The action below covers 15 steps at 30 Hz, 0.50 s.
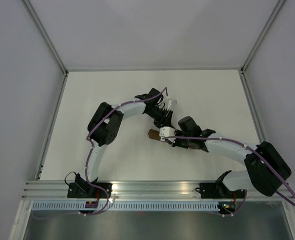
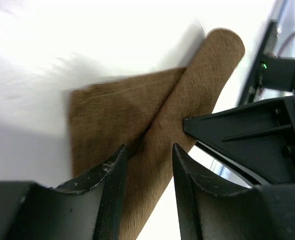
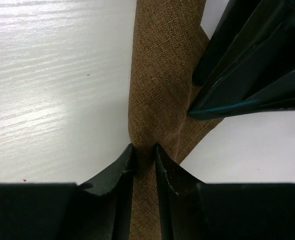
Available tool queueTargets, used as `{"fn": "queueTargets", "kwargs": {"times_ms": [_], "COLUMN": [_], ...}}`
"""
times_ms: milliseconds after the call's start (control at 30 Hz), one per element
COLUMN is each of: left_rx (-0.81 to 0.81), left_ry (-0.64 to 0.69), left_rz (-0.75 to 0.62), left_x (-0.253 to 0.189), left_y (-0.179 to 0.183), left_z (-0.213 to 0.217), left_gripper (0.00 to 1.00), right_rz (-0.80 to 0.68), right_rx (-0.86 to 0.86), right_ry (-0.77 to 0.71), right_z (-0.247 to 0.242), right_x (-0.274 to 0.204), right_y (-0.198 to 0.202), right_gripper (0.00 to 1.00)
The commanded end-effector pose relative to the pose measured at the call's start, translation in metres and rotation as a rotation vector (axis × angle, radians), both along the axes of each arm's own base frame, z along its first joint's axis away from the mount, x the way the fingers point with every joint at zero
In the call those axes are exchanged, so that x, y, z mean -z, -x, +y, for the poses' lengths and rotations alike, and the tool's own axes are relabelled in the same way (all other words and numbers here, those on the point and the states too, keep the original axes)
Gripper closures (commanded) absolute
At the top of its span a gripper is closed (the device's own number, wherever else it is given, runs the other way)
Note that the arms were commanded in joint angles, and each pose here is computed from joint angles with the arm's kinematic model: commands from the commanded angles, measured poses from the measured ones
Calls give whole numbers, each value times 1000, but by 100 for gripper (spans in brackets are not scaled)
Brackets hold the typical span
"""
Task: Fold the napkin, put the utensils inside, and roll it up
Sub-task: Roll the napkin at the center of the board.
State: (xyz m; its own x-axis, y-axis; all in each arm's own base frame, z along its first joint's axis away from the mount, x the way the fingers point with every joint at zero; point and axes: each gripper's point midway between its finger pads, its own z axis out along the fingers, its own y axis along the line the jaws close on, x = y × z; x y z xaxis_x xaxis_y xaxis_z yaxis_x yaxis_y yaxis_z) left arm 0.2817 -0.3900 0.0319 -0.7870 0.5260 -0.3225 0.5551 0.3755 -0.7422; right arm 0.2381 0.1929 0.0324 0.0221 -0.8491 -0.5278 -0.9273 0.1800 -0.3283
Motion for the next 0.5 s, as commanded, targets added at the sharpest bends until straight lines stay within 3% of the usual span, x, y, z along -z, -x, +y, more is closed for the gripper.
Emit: {"fn": "queueTargets", "kwargs": {"times_ms": [0, 267, 300, 400, 433, 467], "left_rx": [-160, -407, -456, -531, -554, -563], "left_ry": [37, 78, 45, 80, 156, 141], "left_rz": [-156, -394, -397, -548, -645, -658], "left_x": [-52, -105, -94, -115, -143, -134], "left_y": [-44, -92, -92, -96, -100, -93], "left_z": [7, 45, 56, 76, 76, 84], "left_gripper": [53, 52, 52, 52, 52, 51], "right_rz": [119, 340, 354, 479, 506, 531], "right_rx": [-51, -94, -91, -99, -100, -91], "right_ry": [-28, -71, -74, -74, -78, -86], "right_z": [6, 4, 1, -1, -1, -5], "right_x": [-7, -1, -6, 3, 4, 5], "right_y": [0, -8, -15, -19, -21, -26], "right_gripper": [73, 73, 73, 73, 73, 73]}}
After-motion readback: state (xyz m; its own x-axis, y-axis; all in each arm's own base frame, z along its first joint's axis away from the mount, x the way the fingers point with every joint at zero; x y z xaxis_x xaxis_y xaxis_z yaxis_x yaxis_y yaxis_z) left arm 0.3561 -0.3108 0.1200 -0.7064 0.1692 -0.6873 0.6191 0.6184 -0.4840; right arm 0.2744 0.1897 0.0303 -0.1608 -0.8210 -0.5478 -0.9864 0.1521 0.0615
